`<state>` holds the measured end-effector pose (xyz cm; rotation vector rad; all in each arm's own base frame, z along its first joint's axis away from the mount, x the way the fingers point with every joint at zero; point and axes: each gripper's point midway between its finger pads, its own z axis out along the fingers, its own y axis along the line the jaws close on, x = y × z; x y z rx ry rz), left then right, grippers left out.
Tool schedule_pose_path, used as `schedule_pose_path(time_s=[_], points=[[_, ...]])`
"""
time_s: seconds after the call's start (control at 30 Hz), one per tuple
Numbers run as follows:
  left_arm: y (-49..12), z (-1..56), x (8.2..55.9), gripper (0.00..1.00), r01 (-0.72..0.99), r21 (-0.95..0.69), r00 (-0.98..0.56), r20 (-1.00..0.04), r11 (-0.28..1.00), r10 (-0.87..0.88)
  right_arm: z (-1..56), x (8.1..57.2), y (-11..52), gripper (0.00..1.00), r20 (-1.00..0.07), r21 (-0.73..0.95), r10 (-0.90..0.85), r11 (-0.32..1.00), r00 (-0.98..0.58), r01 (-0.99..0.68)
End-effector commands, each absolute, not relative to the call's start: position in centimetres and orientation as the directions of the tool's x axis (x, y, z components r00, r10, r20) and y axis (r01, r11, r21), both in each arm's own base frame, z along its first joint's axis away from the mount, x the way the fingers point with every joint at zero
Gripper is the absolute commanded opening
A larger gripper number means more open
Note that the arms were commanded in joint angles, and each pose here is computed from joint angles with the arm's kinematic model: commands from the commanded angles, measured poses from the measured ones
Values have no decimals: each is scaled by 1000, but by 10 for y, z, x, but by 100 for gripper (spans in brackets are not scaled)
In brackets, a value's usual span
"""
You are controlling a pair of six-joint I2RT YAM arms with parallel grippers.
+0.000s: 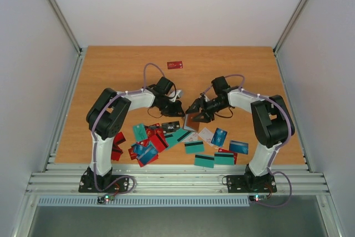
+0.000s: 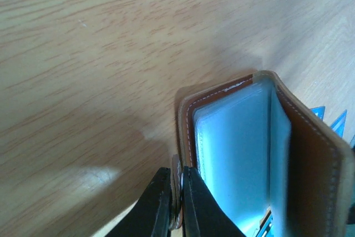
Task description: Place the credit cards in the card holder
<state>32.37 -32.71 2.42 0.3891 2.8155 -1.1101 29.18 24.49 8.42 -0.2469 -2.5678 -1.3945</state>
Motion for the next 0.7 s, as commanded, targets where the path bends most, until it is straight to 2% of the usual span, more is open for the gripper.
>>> schedule_pose_path(time_s=[0.0, 0.2, 0.33, 0.67], points=[[-332, 30, 334, 8, 270, -665, -962, -207, 696, 176, 89, 286, 248, 58, 261, 828, 33, 506, -965, 242], [-333, 35, 331, 8, 264, -684, -964, -208, 680, 166, 80, 279, 260, 59, 270, 837, 11, 491, -963, 241], [-336, 38, 329, 8, 286, -708, -958, -239, 645, 162, 58, 288, 255, 60, 304, 782, 104, 540, -947, 310], [-333, 42, 317, 9, 282, -747, -958, -255, 602, 132, 22, 299, 233, 59, 303, 636, 252, 664, -919, 393]])
